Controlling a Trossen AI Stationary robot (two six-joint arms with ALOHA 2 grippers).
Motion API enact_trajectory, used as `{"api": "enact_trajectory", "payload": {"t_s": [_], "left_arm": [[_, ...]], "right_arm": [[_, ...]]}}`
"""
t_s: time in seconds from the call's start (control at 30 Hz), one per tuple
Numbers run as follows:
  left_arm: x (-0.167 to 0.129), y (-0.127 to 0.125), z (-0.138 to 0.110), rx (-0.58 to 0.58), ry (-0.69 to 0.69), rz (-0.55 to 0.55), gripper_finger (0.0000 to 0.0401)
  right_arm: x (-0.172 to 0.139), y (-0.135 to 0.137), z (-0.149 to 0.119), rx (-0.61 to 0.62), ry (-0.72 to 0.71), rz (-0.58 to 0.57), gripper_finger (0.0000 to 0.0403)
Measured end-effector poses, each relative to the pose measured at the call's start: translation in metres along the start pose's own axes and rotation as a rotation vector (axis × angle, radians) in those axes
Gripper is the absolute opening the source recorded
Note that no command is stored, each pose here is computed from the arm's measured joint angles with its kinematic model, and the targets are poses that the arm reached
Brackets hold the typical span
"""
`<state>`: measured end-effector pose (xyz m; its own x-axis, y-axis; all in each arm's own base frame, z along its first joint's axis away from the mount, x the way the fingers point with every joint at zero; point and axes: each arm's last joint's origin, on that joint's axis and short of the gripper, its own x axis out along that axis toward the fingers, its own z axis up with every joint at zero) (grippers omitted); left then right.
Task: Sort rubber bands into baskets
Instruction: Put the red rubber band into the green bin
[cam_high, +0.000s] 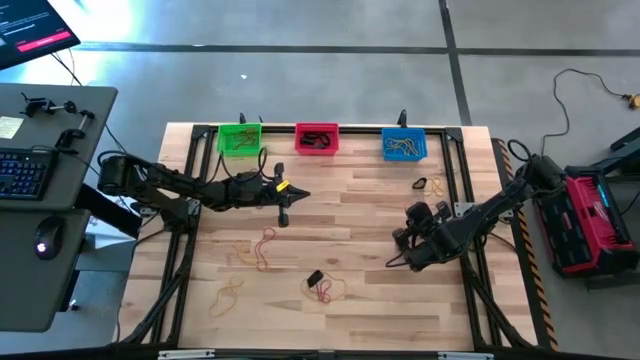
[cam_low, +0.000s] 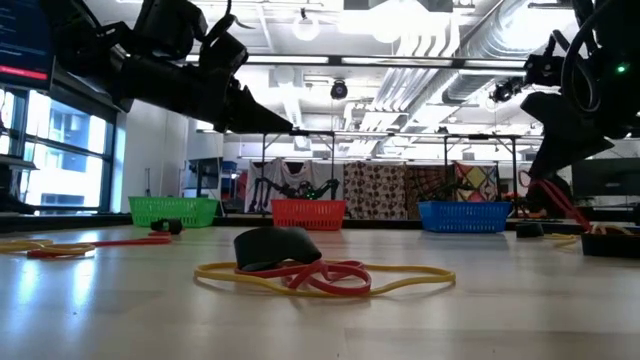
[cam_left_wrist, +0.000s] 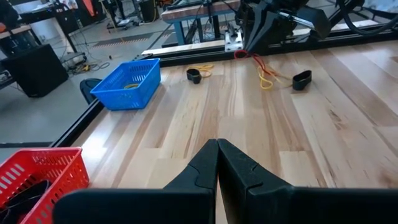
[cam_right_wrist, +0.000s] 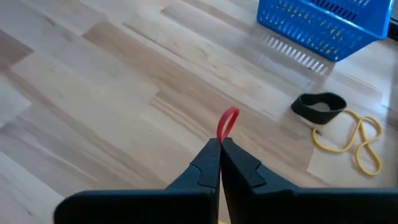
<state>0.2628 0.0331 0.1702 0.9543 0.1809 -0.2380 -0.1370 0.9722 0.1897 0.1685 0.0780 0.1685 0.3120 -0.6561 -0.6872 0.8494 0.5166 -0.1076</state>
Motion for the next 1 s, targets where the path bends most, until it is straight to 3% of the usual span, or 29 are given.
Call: {"api": "enact_trajectory", "payload": {"t_s": [0.33,0.8,1.0], "left_arm": [[0.0,0.0,0.0,-0.02,0.0,-0.001,0.0],[0.0,0.0,0.0,-0.081,-0.005,-0.014,0.0],[0.0,0.0,0.0,-0.125,-0.005,-0.014,0.0]], "right_arm": [[0.0,0.0,0.001,-0.005,-0.033,0.0,0.0],[-0.017,0.017,0.028,-0.157,-0.129,0.045,0.0],[-0.012,0.02,0.036,-0.111,-0.187,0.034,0.0]]}}
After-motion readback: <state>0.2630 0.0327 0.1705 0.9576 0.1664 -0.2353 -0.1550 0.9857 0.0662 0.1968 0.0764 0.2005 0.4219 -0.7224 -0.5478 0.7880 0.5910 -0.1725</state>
